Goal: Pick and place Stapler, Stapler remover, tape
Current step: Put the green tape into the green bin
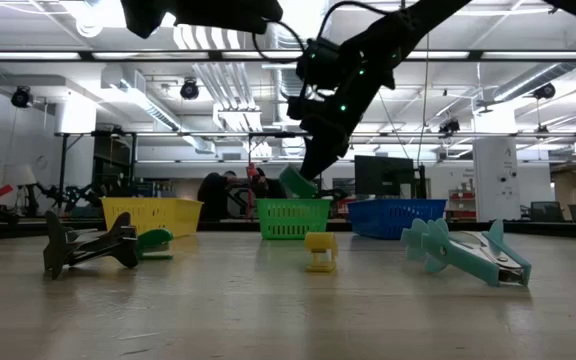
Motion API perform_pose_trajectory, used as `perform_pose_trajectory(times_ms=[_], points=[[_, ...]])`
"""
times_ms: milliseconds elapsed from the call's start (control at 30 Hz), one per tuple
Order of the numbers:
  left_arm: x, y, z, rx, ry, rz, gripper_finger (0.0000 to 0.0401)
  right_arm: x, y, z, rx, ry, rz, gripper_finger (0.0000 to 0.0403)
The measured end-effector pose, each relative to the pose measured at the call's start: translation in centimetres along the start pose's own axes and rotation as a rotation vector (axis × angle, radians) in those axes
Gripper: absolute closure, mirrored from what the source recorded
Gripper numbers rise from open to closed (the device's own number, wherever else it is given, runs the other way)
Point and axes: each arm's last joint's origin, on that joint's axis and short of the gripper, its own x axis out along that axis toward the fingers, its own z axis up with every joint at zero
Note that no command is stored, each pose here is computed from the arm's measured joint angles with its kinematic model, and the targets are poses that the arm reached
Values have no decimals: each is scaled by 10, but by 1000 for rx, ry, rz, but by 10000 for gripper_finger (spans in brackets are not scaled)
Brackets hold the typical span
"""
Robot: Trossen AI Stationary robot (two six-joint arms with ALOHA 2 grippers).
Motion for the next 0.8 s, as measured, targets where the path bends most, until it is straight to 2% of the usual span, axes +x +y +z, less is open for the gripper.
perform_pose_trajectory(times_ms=[300, 533, 633, 800], points=[[-5, -1, -1, 11, -18, 12, 273, 22, -1, 0, -36, 121, 18, 349], [-5, -1, -1, 26, -18, 13, 273, 28, -1, -1, -53, 130, 21, 346], [-5, -1, -1, 28, -23, 19, 273, 28, -1, -1, -68, 133, 23, 328], [-5, -1, -1, 29, -23, 20, 273, 22, 0, -1, -94, 142, 27, 274]])
